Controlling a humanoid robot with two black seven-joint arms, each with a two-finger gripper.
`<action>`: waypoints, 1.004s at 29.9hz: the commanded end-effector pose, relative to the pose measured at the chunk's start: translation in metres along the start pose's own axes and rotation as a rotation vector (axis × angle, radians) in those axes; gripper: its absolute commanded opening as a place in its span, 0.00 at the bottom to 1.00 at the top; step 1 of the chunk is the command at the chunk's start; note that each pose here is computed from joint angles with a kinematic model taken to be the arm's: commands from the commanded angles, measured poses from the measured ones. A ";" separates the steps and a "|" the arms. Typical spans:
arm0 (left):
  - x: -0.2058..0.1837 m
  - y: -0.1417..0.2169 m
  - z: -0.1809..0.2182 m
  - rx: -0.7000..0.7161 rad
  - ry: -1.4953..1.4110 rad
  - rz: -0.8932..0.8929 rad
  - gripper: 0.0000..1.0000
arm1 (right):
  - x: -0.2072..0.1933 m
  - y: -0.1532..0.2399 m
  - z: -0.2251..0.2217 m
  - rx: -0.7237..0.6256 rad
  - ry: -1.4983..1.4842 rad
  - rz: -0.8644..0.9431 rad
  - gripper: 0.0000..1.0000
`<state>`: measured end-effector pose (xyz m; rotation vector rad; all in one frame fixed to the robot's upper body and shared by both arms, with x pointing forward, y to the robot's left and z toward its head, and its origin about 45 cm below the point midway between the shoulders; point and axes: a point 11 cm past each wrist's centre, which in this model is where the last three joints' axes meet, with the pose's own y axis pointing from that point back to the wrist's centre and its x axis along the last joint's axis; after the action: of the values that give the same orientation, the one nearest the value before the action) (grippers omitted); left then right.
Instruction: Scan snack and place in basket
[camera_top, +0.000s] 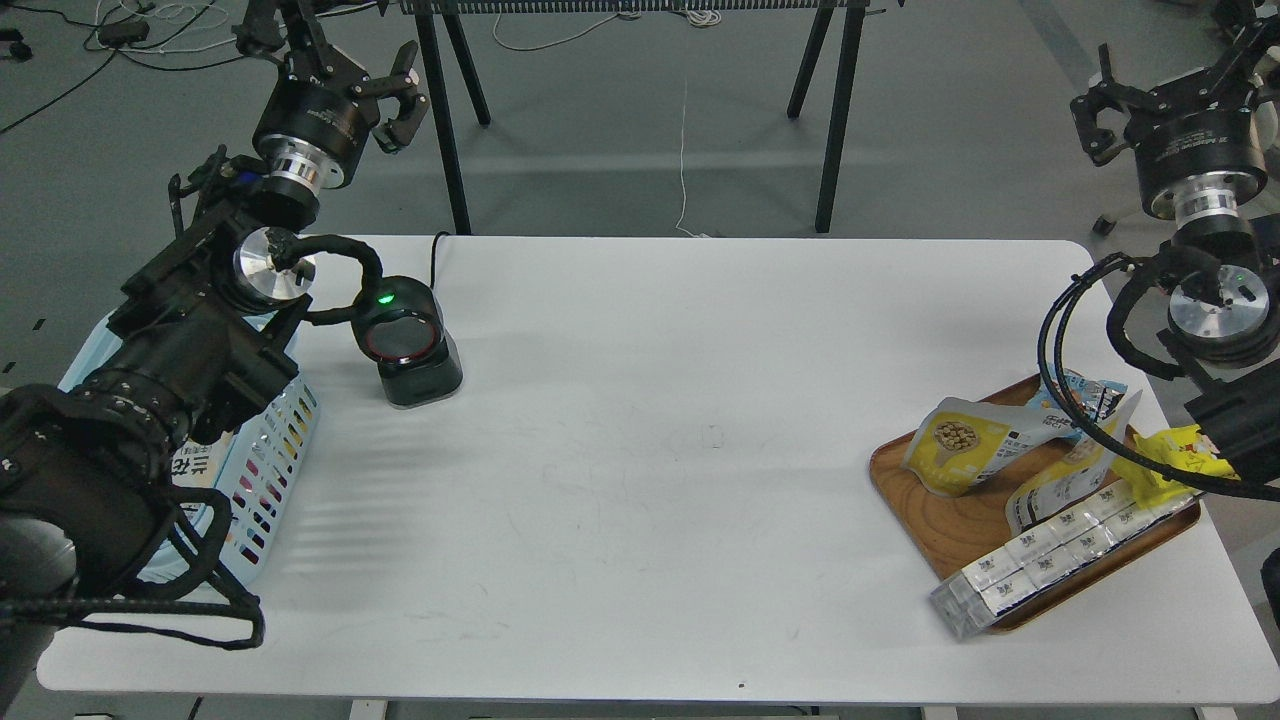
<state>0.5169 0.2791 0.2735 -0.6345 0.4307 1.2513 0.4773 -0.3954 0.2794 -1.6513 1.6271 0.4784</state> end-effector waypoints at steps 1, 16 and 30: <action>0.001 0.000 0.003 -0.001 -0.003 0.001 1.00 | -0.004 -0.003 -0.002 0.005 -0.001 -0.009 0.99; 0.001 0.000 0.005 -0.003 -0.011 -0.001 1.00 | -0.097 -0.050 -0.075 -0.095 0.409 -0.345 0.99; 0.019 0.007 0.023 -0.019 -0.049 0.028 1.00 | -0.256 -0.032 0.003 -0.486 1.266 -1.042 0.99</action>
<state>0.5153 0.3042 0.2778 -0.6181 0.3941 1.2866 0.4905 -0.2582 0.4808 -2.9627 1.2297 -0.7100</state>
